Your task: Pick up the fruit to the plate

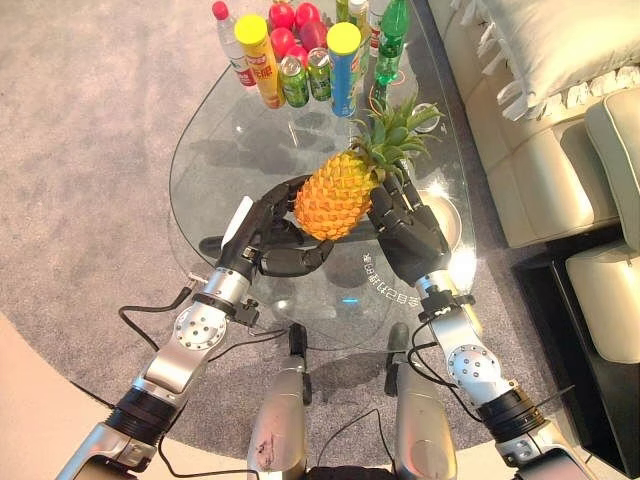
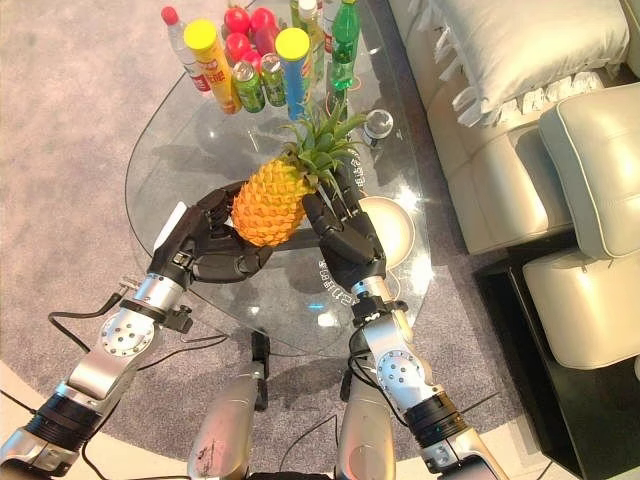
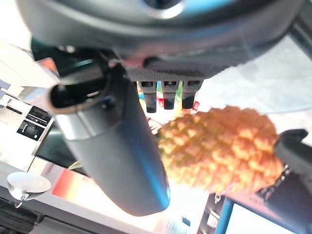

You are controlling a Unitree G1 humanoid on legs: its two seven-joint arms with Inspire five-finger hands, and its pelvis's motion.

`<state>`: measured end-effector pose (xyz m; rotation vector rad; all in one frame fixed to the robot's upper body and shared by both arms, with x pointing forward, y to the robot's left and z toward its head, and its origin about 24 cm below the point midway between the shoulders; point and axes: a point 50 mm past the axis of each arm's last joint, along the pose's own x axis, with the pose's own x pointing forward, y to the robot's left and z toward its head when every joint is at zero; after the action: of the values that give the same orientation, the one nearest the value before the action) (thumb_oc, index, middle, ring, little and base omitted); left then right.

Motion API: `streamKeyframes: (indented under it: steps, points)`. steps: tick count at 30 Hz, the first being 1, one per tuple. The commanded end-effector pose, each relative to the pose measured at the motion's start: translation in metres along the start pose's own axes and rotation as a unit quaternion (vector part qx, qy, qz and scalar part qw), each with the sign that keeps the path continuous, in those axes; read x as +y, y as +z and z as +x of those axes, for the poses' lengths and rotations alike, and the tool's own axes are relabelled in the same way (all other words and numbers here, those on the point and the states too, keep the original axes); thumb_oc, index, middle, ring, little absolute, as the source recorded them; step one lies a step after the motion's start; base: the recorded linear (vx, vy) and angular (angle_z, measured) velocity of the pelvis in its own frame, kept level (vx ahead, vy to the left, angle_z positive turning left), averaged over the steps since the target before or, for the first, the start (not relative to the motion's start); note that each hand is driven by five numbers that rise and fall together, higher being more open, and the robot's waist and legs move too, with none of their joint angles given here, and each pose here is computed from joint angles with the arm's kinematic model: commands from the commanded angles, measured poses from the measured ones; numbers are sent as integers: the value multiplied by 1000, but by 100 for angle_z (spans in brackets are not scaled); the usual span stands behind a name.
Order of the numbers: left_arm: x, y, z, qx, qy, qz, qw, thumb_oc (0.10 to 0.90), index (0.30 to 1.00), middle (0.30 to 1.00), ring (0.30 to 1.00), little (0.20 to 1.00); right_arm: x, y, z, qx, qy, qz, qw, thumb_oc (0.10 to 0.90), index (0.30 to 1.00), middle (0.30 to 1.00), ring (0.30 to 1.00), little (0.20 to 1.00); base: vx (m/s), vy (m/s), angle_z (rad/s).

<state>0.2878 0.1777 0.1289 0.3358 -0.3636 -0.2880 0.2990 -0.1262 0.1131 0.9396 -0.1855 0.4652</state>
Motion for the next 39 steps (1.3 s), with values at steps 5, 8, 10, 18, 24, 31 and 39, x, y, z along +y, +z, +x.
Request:
streamKeyframes:
  steps: [5, 8, 10, 18, 24, 31, 39]
  points:
    - [4, 83, 11, -219, -24, -1, 975, 100, 300, 300, 300, 200, 41, 15, 18, -35, 135, 17, 990, 800, 900, 900, 900, 900, 0, 1, 1]
    - [2, 83, 10, -218, -43, -1, 975, 100, 300, 300, 300, 200, 42, 17, 18, -38, 143, 12, 989, 800, 900, 900, 900, 900, 0, 0, 0]
    - [1, 83, 11, -216, -47, 0, 975, 100, 300, 300, 300, 200, 42, 19, 19, -42, 147, 11, 988, 800, 900, 900, 900, 900, 0, 0, 0]
    - [-2, 66, 12, -167, -64, -34, 983, 100, 300, 300, 300, 200, 37, 27, 20, -66, 124, -47, 989, 800, 900, 900, 900, 900, 0, 0, 0]
    - [-7, 51, 12, -118, -92, -55, 987, 100, 300, 300, 300, 200, 29, 41, 22, -87, 84, -111, 986, 800, 900, 900, 900, 900, -2, 6, 0]
    - [-25, 36, 6, -71, -168, -68, 981, 100, 300, 300, 300, 200, 25, 49, 22, -92, 72, -129, 985, 800, 900, 900, 900, 900, -3, 12, 0]
    - [-33, 28, 2, -50, -186, -75, 978, 100, 300, 300, 300, 200, 20, 50, 20, -88, 66, -138, 984, 800, 900, 900, 900, 900, 0, 0, 0]
